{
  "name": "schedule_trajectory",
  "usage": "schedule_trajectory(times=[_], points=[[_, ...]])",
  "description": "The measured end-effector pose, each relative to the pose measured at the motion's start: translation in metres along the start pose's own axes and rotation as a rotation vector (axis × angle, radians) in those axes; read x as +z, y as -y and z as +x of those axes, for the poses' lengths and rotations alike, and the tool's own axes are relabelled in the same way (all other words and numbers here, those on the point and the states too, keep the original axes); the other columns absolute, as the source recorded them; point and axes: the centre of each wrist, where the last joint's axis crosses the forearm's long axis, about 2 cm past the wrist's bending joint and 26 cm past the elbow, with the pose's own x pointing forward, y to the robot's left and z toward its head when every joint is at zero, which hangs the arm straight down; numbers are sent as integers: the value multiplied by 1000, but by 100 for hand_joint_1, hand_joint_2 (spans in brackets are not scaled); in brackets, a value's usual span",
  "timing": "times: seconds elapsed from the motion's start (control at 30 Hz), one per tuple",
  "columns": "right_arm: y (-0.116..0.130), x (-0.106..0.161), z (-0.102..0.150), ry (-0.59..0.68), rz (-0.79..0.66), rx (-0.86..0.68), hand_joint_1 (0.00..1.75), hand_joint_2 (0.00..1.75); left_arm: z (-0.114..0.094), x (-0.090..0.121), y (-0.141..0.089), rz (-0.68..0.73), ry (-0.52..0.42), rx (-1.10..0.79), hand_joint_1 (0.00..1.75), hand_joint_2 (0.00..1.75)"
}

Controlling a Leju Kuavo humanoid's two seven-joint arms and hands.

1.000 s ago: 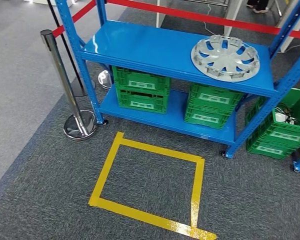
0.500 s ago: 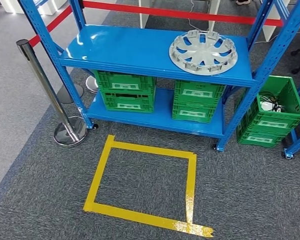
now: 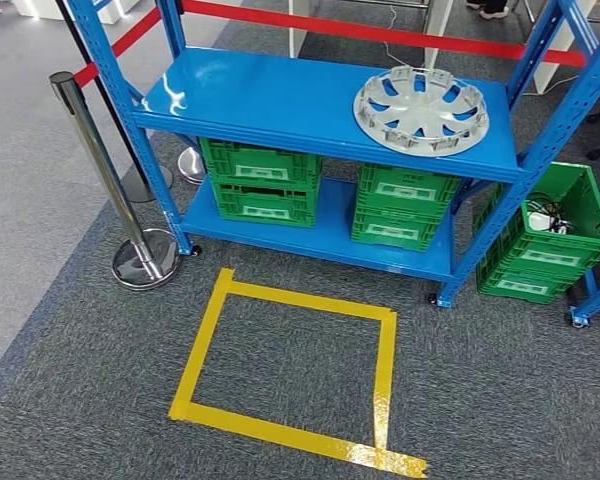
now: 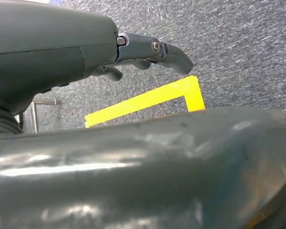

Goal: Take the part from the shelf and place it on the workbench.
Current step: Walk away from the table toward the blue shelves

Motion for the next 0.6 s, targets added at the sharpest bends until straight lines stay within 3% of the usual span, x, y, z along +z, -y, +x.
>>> schedule_trajectory(times=[0.6], points=[[-1,0,-4,-5,19,8,0,0,-4,0,0,-6,-8,-3,0,0]])
